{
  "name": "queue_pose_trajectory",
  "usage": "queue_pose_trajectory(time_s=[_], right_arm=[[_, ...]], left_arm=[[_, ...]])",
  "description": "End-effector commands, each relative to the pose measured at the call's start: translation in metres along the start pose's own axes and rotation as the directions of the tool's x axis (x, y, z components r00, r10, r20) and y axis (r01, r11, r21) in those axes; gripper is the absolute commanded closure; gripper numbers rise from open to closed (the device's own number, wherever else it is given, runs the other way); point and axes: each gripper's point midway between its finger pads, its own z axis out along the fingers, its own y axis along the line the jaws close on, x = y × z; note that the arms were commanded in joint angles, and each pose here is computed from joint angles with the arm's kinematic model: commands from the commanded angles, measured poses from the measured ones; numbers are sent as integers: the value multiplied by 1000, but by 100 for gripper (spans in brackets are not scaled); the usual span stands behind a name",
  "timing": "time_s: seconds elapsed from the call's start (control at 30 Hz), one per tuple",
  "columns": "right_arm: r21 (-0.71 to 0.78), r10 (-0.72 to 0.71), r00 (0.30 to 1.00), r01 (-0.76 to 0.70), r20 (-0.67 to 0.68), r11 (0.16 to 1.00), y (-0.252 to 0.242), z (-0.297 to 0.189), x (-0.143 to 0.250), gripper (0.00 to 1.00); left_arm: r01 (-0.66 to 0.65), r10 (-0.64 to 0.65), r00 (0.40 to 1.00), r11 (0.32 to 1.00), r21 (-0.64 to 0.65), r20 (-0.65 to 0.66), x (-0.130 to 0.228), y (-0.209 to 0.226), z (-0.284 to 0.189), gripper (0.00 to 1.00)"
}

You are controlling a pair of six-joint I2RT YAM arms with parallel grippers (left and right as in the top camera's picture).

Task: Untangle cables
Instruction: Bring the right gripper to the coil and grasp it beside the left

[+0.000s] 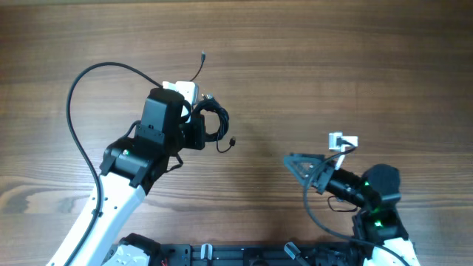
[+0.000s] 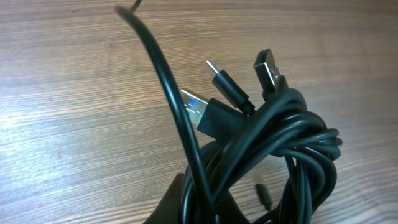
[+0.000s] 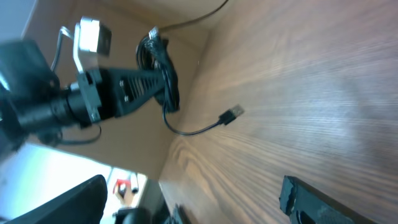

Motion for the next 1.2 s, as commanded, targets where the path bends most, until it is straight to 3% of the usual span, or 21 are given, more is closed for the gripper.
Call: queue_pose_trajectory(time_s=[0.0, 0.07, 0.17, 0.3, 0.37, 0.47, 0.53, 0.63, 0.73, 0.87, 0.93, 1.07, 1.17], right_arm=[[-23, -175, 985, 175, 9, 984, 9, 16, -3, 8], [-54, -212, 977, 211, -1, 976, 12, 26, -1, 11], [-65, -302, 952, 299, -44, 952, 11, 46, -2, 28], [-34, -399, 907, 398, -134, 917, 15, 79, -28, 27], [16, -401, 888, 415, -226, 910, 16, 84, -34, 0], [-25, -314, 927, 316, -203, 948, 36, 82, -47, 0], [-163, -508, 845, 484, -167, 860, 62, 87, -42, 15], [-176, -695, 699, 673, -167, 719, 62, 108, -16, 34], [-154, -819, 539, 808, -198, 569, 47, 126, 5, 39], [-76, -809, 536, 820, -240, 567, 27, 133, 4, 36], [-81, -815, 523, 828, -248, 555, 22, 135, 5, 39], [-85, -823, 511, 835, -249, 544, 22, 135, 6, 94], [-176, -789, 546, 779, -283, 602, 26, 130, 25, 95]], left_arm=[[-135, 140, 990, 971, 197, -12, 7, -33, -9, 96], [-191, 213, 976, 935, 299, -43, 21, -48, -14, 96], [-219, 265, 960, 910, 351, -89, 37, -53, -17, 96], [-211, 262, 958, 917, 338, -114, 41, -49, -14, 96], [-203, 231, 963, 961, 186, -141, 39, -23, -5, 94], [-185, 189, 970, 982, 41, -155, 36, 1, 1, 96], [-180, 187, 966, 982, 57, -179, 40, -1, 6, 96], [-219, 250, 949, 961, 169, -194, 47, -17, 9, 96], [-240, 296, 937, 931, 275, -184, 51, -33, 6, 96], [-247, 313, 927, 924, 292, -207, 58, -34, 4, 96], [-267, 361, 912, 883, 386, -197, 65, -47, -2, 96], [-275, 378, 901, 876, 396, -210, 70, -47, -4, 96], [-305, 378, 898, 904, 299, -225, 67, -29, 2, 96]])
